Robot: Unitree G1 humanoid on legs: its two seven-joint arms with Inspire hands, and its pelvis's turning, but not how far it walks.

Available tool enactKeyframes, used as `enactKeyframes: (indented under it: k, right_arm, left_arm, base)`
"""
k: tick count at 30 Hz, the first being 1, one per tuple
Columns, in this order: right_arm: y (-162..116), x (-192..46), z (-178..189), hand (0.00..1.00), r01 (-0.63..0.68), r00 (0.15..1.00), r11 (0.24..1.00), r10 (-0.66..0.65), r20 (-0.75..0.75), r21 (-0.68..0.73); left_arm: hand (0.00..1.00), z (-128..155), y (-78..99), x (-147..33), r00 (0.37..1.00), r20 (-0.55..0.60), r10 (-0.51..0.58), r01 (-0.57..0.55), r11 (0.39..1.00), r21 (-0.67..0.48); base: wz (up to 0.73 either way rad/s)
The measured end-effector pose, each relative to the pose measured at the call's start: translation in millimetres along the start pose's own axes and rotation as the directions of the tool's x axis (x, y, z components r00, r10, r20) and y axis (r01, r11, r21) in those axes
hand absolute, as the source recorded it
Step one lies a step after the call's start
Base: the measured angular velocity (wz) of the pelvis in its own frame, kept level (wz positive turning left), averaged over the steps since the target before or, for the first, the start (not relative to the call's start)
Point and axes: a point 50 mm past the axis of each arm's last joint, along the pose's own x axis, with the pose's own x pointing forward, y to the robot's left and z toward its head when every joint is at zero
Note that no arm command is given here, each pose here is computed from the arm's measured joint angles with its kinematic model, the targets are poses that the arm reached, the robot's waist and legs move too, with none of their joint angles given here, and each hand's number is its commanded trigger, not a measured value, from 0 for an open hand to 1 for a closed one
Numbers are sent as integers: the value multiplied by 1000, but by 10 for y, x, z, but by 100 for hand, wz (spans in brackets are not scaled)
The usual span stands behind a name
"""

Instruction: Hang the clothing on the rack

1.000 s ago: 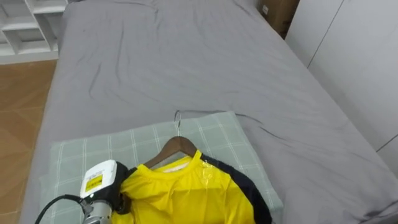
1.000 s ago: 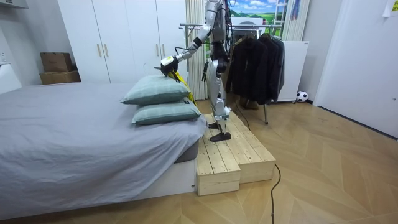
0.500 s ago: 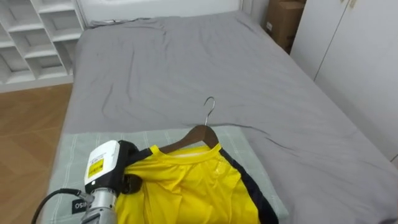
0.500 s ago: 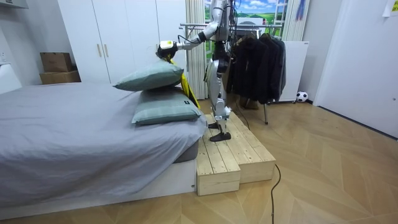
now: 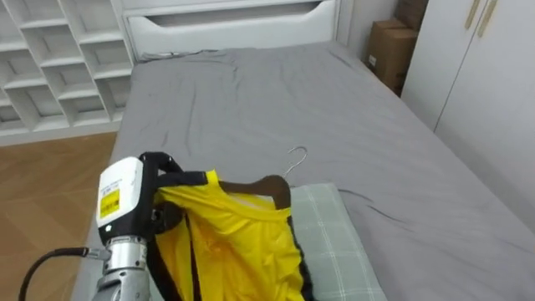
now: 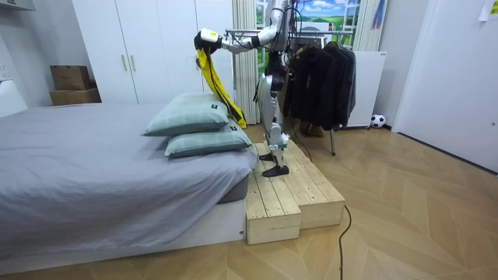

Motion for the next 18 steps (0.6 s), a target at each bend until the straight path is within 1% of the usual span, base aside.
enactKeyframes:
  k: [9,18]
  right_arm:
    - [-10,-2,-27,0,2,1000,1000,-2,-21,17]
    - [-11,-2,-26,0,0,1000,1000,1,-21,24]
  left_arm:
    - [100,6,104,42,997,5,75,-75,997,-6]
    - [100,25,124,49,995,12,99,-99,995,-10]
  base:
    - [0]
    - [0]
